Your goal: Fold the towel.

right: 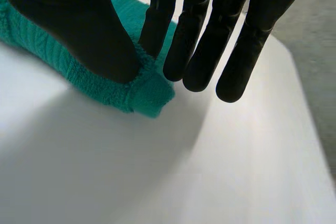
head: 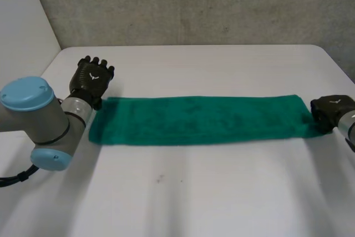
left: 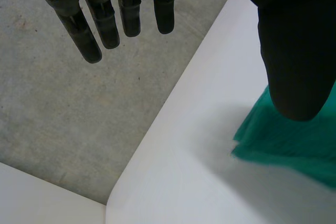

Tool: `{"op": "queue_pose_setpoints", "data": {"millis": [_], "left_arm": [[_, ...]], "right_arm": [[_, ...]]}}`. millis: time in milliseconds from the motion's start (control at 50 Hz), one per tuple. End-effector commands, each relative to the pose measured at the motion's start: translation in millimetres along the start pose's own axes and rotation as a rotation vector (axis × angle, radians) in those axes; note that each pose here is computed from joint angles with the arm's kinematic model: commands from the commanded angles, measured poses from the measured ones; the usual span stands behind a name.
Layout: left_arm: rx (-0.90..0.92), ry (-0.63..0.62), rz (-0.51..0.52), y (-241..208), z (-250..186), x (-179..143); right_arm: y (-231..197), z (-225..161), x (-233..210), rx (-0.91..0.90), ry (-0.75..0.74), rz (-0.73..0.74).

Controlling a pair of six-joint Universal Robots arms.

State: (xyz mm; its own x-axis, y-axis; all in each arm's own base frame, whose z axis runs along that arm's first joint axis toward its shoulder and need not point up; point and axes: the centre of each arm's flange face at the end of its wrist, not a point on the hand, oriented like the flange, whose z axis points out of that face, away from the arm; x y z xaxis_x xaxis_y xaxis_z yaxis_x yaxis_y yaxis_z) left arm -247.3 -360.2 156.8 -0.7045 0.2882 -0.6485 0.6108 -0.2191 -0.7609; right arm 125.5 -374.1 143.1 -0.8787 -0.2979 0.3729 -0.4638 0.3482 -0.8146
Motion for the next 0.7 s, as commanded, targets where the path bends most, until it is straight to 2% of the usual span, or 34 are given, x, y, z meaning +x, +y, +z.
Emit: {"op": "queue_pose_setpoints", "data": {"millis": [20, 260, 520, 700], "left_arm": [[-0.006, -0.001, 0.000, -0.8, -1.5, -2.5], [-0.033, 0.024, -0.005, 4.9, -10.6, 3.8], [-0.047, 0.034, -0.008, 7.7, -13.9, 6.4], [-0.047, 0.038, -0.010, 8.3, -14.7, 8.1]], "right_arm": [[0.8, 4.6, 31.7, -0.011, 0.101, -0.065], [6.0, -0.9, 10.3, 0.020, -0.095, -0.042], [25.6, 2.3, 32.5, -0.020, -0.056, -0.059], [39.4, 18.4, 46.5, -0.030, -0.014, -0.057]]}}
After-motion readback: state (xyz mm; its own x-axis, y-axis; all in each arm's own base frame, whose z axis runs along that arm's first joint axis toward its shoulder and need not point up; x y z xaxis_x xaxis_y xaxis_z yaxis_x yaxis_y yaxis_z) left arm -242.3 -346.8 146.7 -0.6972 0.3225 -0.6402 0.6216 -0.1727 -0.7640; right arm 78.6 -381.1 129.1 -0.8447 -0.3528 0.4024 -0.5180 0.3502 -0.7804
